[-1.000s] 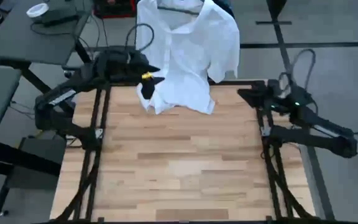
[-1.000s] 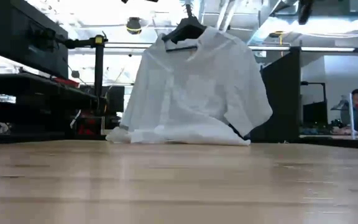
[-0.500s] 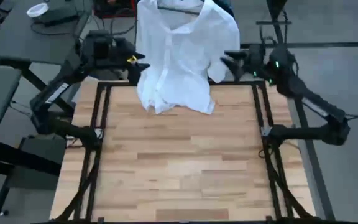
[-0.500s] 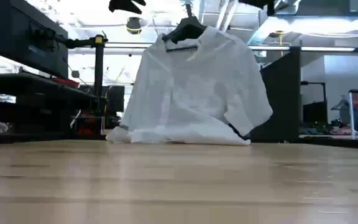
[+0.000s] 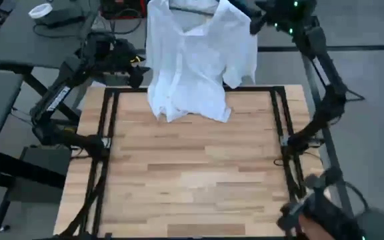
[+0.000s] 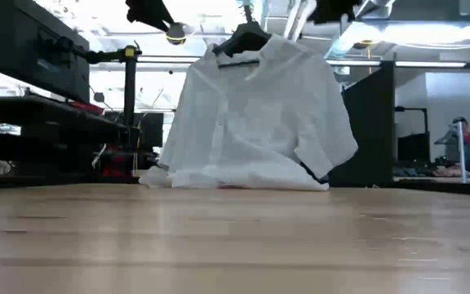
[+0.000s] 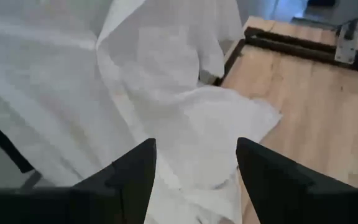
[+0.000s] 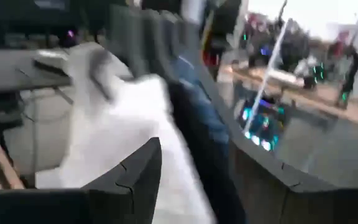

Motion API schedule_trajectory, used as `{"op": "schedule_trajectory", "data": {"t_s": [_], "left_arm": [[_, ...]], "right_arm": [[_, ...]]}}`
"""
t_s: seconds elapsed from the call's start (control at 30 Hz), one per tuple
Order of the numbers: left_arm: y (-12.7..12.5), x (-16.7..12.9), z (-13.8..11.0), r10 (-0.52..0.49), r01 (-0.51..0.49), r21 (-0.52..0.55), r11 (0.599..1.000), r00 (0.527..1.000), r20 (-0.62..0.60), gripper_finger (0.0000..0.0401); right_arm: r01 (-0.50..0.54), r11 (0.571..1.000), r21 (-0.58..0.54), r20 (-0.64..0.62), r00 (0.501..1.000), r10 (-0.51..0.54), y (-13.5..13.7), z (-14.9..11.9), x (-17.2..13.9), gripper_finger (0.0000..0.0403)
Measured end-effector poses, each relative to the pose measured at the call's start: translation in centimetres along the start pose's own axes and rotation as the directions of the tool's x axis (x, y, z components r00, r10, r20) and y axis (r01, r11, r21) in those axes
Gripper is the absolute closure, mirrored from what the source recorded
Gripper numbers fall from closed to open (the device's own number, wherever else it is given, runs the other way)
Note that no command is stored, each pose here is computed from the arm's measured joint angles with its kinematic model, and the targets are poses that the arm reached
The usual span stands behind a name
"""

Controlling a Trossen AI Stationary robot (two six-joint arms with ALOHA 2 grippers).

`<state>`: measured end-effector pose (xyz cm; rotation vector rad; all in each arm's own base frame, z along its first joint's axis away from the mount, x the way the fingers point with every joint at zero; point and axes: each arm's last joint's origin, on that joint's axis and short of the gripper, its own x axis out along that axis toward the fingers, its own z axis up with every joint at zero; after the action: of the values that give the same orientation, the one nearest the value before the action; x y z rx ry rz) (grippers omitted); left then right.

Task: Hang clothes
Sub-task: Unhang the white polo from the rack

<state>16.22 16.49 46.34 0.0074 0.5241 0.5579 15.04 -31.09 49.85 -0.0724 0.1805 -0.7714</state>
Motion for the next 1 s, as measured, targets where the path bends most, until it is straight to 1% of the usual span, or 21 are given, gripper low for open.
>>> {"op": "schedule_trajectory", "data": {"t_s": [0.1, 0.2, 0.33, 0.43, 0.6, 0.67, 0.7, 0.77, 0.83, 0.87, 1.0], "left_arm": [[0.0, 0.0, 0.0, 0.000, 0.000, 0.002, 1.000, 1.000, -0.001, 0.0196], [0.0, 0.0, 0.0, 0.000, 0.000, 0.002, 1.000, 1.000, -0.001, 0.0196], [0.0, 0.2, 0.0, -0.001, 0.001, 0.005, 1.000, 1.000, -0.004, 0.0196], [0.0, 0.3, -0.1, -0.002, 0.002, -0.001, 1.000, 1.000, -0.010, 0.0196], [0.0, 0.3, -0.1, -0.003, 0.003, -0.013, 1.000, 1.000, -0.012, 0.0196], [0.0, 0.3, -0.1, -0.002, 0.002, -0.015, 1.000, 1.000, -0.012, 0.0196], [0.0, 0.3, -0.1, -0.003, 0.002, -0.016, 1.000, 1.000, -0.011, 0.0196], [0.0, 0.3, -0.1, -0.003, 0.002, -0.022, 1.000, 1.000, -0.011, 0.0196], [0.0, 0.3, -0.1, -0.002, 0.002, -0.024, 1.000, 1.000, -0.011, 0.0196], [0.0, 0.3, -0.1, -0.002, 0.002, -0.023, 1.000, 1.000, -0.011, 0.0196], [0.0, 0.3, -0.1, -0.003, 0.002, -0.024, 1.000, 1.000, -0.012, 0.0196]], "right_arm": [[-0.093, 0.994, 0.050, -0.023, 0.995, 0.094, -1.2, -1.4, 1.5, 0.0232], [-0.134, 0.988, 0.078, -0.061, 0.988, 0.139, -1.9, -3.0, 3.0, 0.0232], [-0.204, 0.976, 0.077, -0.078, 0.974, 0.210, -2.1, -4.3, 4.6, 0.0232], [-0.255, 0.963, 0.085, -0.077, 0.962, 0.262, -1.6, -4.7, 5.3, 0.0232], [-0.287, 0.956, 0.054, -0.047, 0.956, 0.290, -0.6, -4.1, 5.5, 0.0235], [-0.292, 0.956, 0.034, -0.050, 0.955, 0.293, -0.4, -4.1, 5.6, 0.0251], [-0.286, 0.958, 0.023, -0.053, 0.956, 0.287, -0.4, -4.1, 5.6, 0.0265], [-0.279, 0.960, 0.007, -0.053, 0.959, 0.279, -0.5, -4.1, 5.7, 0.0309], [-0.277, 0.961, -0.004, -0.038, 0.960, 0.276, -0.6, -3.9, 5.6, 0.0362], [-0.270, 0.963, -0.012, -0.034, 0.963, 0.269, -0.7, -3.9, 5.5, 0.0373], [-0.194, 0.980, -0.038, -0.006, 0.981, 0.194, -1.4, -2.8, 4.0, 0.0373]]}}
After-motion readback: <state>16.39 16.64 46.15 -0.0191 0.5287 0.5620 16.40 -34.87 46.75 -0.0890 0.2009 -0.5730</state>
